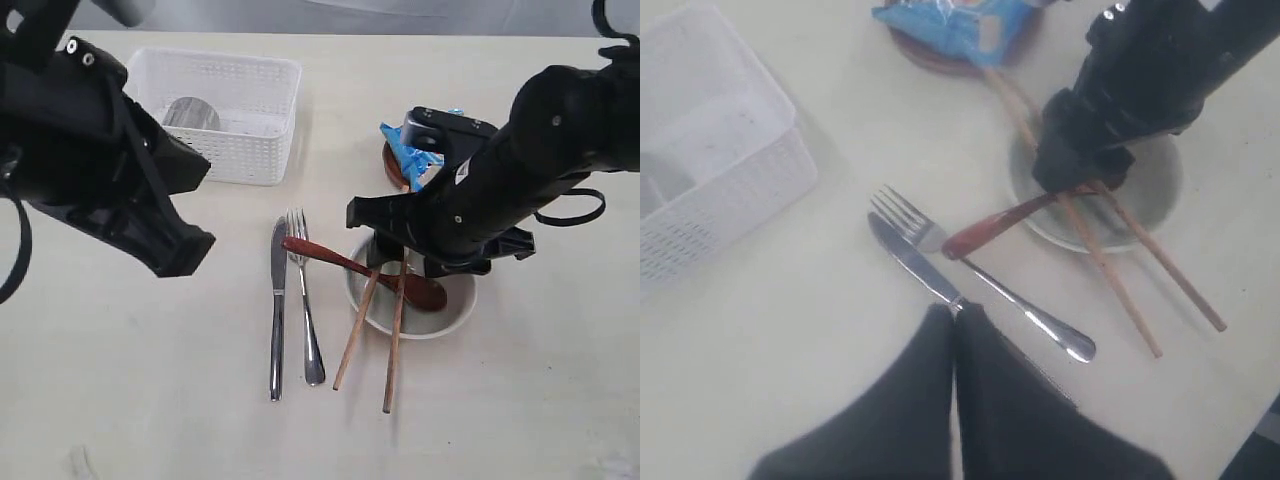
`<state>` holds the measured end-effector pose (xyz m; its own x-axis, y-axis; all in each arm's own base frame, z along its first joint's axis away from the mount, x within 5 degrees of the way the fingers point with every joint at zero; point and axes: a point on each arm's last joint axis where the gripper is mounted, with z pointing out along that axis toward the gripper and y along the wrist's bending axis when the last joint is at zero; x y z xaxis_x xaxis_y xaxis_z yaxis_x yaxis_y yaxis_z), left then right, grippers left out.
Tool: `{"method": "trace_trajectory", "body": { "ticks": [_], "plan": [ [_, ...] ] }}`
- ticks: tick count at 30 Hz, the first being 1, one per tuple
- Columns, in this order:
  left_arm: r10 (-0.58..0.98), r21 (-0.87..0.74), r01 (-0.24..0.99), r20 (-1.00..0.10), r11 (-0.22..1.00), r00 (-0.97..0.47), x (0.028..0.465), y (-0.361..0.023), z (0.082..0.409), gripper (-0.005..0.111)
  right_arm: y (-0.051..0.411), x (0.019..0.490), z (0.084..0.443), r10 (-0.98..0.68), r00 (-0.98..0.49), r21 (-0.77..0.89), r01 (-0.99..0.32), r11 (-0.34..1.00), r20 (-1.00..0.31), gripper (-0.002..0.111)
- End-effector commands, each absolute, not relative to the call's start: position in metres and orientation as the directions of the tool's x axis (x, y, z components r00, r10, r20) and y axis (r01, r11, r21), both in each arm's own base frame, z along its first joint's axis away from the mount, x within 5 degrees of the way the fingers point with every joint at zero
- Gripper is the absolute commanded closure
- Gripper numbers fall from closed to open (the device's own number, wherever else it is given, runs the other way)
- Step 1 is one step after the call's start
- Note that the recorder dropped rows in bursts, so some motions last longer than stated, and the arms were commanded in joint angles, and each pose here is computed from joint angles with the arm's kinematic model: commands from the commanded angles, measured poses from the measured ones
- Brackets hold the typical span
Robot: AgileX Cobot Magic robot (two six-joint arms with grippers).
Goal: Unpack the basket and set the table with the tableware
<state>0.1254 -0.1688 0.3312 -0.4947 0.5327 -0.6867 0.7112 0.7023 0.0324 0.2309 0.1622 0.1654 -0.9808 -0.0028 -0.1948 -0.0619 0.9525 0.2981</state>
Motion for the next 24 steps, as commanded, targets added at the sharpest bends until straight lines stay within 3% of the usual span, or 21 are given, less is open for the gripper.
{"method": "trace_trajectory", "body": {
  "ticks": [1, 9, 16, 24],
  "plan": [
    [0.538, 0.043, 0.707, -0.683, 0.706, -0.495, 0.1240, -0.1664, 0.3295, 0.107, 0.1644, 0.2330, 0.1589, -0.002, -0.984, 0.291, -0.055, 0.955, -0.178, 0.048],
    [0.533, 0.046, 0.707, -0.691, 0.706, -0.487, 0.1247, -0.1668, 0.3302, 0.107, 0.1642, 0.2324, 0.1596, -0.015, -0.984, 0.289, -0.067, 0.955, -0.178, 0.050],
    [0.533, 0.046, 0.707, -0.691, 0.706, -0.487, 0.1247, -0.1668, 0.3302, 0.107, 0.1641, 0.2322, 0.1595, -0.022, -0.984, 0.287, -0.073, 0.955, -0.178, 0.071],
    [0.533, 0.045, 0.707, -0.690, 0.706, -0.489, 0.1246, -0.1667, 0.3301, 0.107, 0.1641, 0.2322, 0.1595, -0.031, -0.983, 0.286, -0.082, 0.955, -0.181, 0.071]
  ]
}}
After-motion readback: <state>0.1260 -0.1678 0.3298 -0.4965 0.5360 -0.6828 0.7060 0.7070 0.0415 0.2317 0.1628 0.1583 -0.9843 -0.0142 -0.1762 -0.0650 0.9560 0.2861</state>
